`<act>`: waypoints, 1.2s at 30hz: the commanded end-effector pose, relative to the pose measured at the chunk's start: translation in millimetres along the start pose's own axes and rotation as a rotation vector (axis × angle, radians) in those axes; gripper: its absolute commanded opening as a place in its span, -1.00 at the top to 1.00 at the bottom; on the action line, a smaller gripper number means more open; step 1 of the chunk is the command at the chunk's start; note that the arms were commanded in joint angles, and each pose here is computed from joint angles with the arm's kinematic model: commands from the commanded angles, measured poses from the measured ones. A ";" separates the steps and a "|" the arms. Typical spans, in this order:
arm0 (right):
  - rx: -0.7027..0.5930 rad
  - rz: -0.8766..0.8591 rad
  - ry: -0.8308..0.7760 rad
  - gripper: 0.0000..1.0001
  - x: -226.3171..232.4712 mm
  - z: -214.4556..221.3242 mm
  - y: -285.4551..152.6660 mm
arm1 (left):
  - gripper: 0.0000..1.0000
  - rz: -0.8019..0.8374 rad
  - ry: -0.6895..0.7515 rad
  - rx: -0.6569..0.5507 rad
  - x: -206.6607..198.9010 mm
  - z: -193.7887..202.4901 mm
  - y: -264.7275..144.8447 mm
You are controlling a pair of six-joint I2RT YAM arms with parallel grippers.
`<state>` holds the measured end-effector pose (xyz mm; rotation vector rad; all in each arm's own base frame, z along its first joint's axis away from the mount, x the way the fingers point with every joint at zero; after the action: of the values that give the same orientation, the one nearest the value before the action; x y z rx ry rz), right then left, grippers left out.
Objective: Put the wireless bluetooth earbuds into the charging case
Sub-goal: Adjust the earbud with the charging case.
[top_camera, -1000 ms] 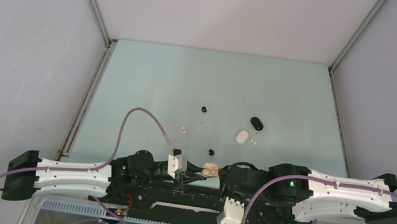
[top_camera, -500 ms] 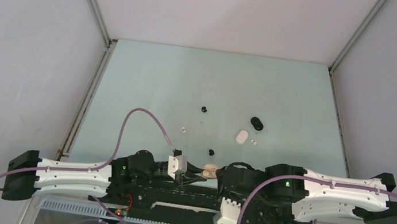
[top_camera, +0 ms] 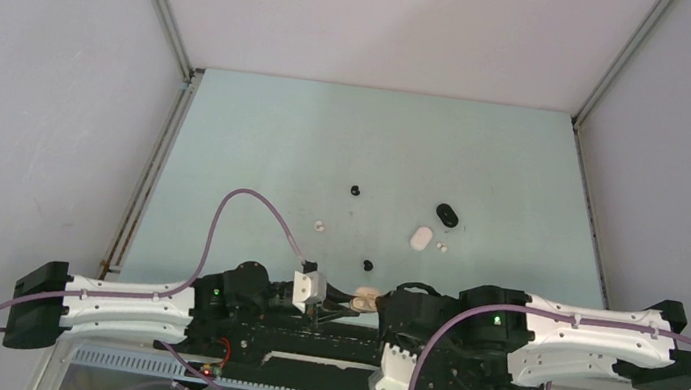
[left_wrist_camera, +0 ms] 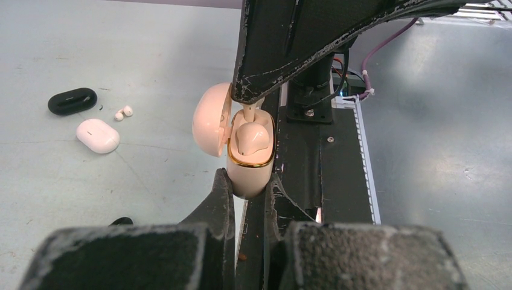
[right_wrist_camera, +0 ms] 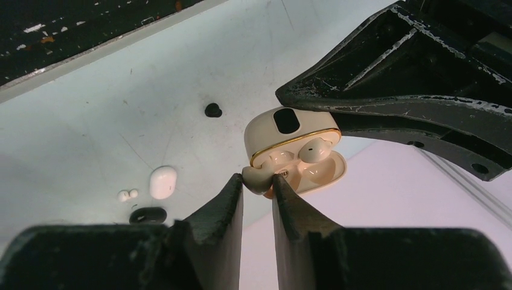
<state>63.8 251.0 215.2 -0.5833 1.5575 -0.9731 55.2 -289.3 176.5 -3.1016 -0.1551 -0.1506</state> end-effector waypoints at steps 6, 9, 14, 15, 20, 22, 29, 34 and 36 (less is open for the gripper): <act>-0.074 -0.006 0.263 0.63 -11.1 -8.7 -10.9 | 0.99 -0.044 0.057 -0.054 10.1 -16.3 3.8; -0.092 -0.047 0.359 0.64 -8.8 -11.0 -8.6 | 0.99 -0.054 0.062 -0.071 11.8 -19.7 4.4; -0.120 -0.125 0.527 0.64 -6.1 -12.6 -2.1 | 0.99 -0.066 0.070 -0.078 13.7 -21.4 4.2; -0.124 -0.131 0.557 0.64 -7.8 -12.2 -1.8 | 0.99 -0.067 0.072 -0.078 13.9 -21.3 3.9; -0.162 -0.123 0.705 0.64 -25.6 -7.4 -4.5 | 1.00 -0.088 0.084 -0.102 17.0 -26.3 1.9; -0.179 -0.126 0.766 0.63 -31.4 -5.7 -4.9 | 0.99 -0.098 0.088 -0.110 18.5 -27.3 0.8; -0.225 -0.107 0.902 0.61 -48.8 -3.8 -1.9 | 1.00 -0.106 0.093 -0.130 19.3 -27.7 0.7; -0.227 -0.084 0.977 0.59 -58.1 -1.3 3.6 | 0.99 -0.111 0.090 -0.151 19.3 -27.5 -0.5; -0.225 -0.063 1.013 0.55 -63.5 0.7 5.3 | 0.99 -0.116 0.089 -0.161 19.5 -27.1 -1.7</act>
<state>78.3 264.6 221.4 -0.3470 2.4126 -1.4346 69.2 -284.8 174.6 -3.1209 -0.2940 -0.2256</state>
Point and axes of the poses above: each gripper's point midway between its finger pads, its own y axis out along the fingers, its own x axis along the line the jaws close on, z = x × y, the point moved 2 cm from there along -y, back along the fingers, and after that the axes turned 7 degrees about y, right-handed, at the moved point
